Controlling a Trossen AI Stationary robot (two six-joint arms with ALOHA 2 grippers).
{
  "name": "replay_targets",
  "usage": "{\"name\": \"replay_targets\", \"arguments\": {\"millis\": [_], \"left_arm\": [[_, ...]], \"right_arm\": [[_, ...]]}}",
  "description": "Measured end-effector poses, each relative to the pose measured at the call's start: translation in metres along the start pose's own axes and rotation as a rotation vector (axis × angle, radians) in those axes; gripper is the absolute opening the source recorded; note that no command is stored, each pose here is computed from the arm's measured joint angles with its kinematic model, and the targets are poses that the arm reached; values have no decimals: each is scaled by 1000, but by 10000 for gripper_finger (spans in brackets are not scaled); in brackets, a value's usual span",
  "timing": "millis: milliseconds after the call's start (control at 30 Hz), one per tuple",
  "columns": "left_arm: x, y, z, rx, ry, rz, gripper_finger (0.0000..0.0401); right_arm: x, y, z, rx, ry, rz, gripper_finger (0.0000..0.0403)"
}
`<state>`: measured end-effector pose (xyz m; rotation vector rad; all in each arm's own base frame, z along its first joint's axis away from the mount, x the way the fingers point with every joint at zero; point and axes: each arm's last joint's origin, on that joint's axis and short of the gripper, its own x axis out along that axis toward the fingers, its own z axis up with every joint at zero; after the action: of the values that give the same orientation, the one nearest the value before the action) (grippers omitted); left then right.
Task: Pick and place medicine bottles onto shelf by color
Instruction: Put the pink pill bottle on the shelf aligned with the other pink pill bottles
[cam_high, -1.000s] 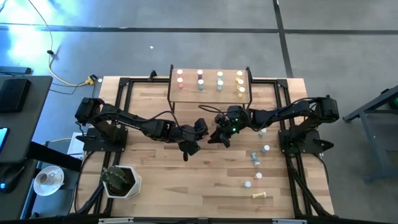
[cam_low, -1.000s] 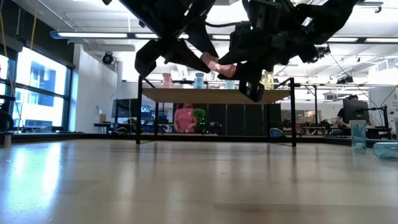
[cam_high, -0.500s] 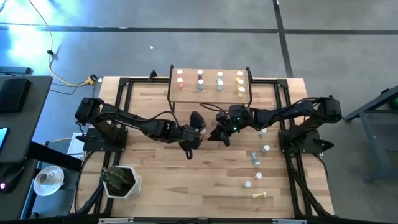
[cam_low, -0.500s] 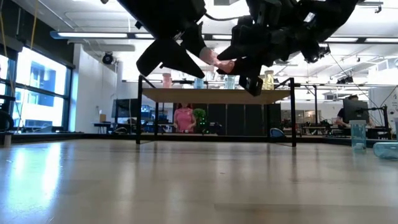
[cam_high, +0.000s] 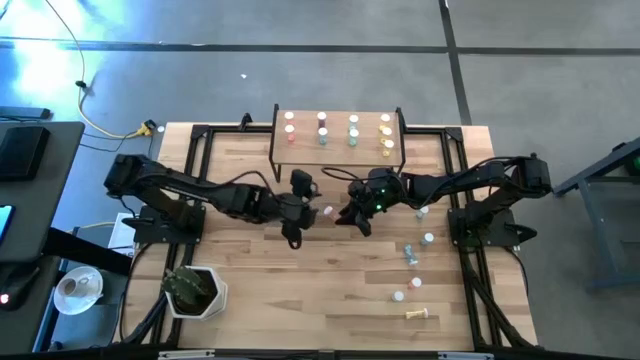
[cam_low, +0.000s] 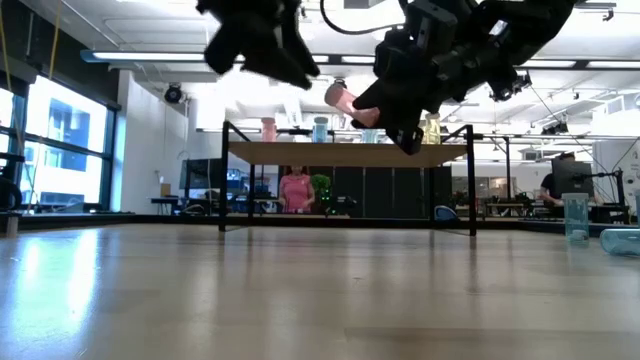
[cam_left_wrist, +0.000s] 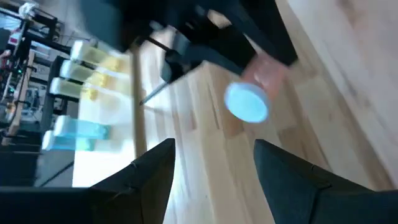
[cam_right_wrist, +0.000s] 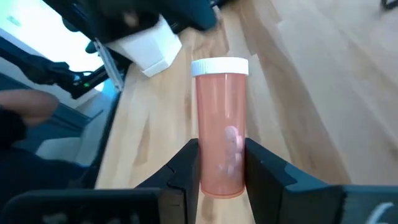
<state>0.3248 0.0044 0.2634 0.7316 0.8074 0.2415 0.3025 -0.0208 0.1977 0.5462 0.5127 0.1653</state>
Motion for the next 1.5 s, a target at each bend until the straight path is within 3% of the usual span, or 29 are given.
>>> {"name": "replay_targets", "arguments": {"millis": [333, 633, 800, 1033, 1267, 1500], "left_arm": [[-34, 40, -21, -339, -80, -115, 209], [-43, 66, -39, -641, -179, -355, 208], [-41, 71, -46, -678, -191, -450, 208], [-41, 68, -48, -704, -149, -480, 208], [-39, 58, -51, -708, -60, -529, 208], [-24, 45, -47, -683, -11, -569, 208]], "right_arm": [[1, 2, 5, -226, -97, -102, 89], [5, 16, 8, -346, -206, -185, 89], [9, 23, 6, -354, -254, -230, 89], [25, 25, -1, -327, -290, -184, 89], [52, 13, -11, -284, -315, -155, 89], [83, 11, 0, -310, -286, -127, 89]]}}
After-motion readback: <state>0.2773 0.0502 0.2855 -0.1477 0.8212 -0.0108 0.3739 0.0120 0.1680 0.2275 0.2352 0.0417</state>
